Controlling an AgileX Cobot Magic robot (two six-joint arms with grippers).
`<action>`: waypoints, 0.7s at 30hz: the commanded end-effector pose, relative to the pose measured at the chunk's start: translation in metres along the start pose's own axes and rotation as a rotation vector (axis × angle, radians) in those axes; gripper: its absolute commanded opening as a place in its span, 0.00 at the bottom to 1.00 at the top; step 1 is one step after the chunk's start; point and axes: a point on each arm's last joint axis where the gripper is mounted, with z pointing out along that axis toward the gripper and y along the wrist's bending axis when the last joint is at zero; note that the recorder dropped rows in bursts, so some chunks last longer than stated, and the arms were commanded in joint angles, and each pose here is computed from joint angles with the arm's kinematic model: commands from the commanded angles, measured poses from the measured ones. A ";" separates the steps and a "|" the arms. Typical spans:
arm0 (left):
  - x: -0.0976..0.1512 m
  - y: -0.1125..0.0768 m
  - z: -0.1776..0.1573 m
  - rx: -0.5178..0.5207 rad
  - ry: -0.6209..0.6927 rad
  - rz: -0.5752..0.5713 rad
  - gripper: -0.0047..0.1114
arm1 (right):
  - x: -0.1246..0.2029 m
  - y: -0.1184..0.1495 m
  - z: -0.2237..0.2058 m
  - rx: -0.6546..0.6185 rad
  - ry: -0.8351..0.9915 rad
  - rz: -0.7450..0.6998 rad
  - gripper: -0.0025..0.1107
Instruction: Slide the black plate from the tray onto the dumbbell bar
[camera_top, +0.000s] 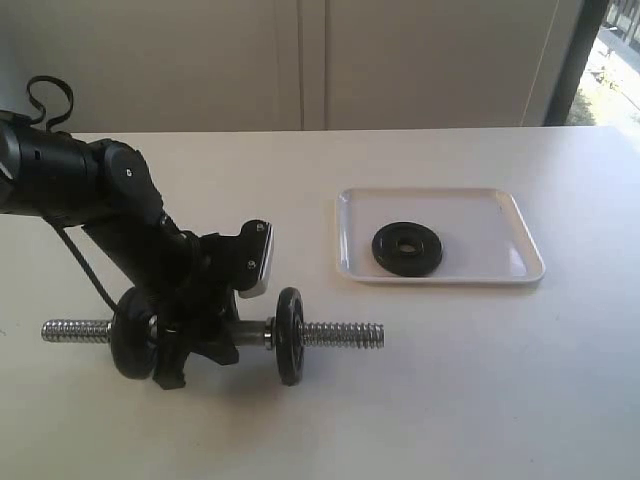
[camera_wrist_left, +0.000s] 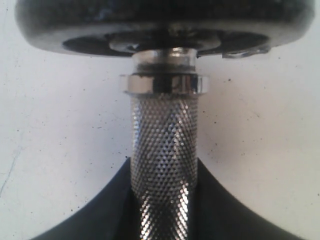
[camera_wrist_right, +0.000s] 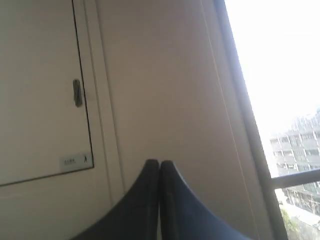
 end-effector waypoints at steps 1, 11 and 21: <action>-0.015 -0.002 -0.018 -0.019 -0.086 -0.045 0.04 | 0.002 -0.001 -0.001 0.006 0.008 0.092 0.02; -0.016 -0.001 -0.019 -0.023 -0.095 -0.050 0.04 | 0.015 -0.001 0.012 0.142 0.375 0.359 0.02; -0.016 0.000 -0.019 -0.041 -0.095 -0.051 0.04 | 0.013 0.007 0.077 0.148 0.696 0.124 0.02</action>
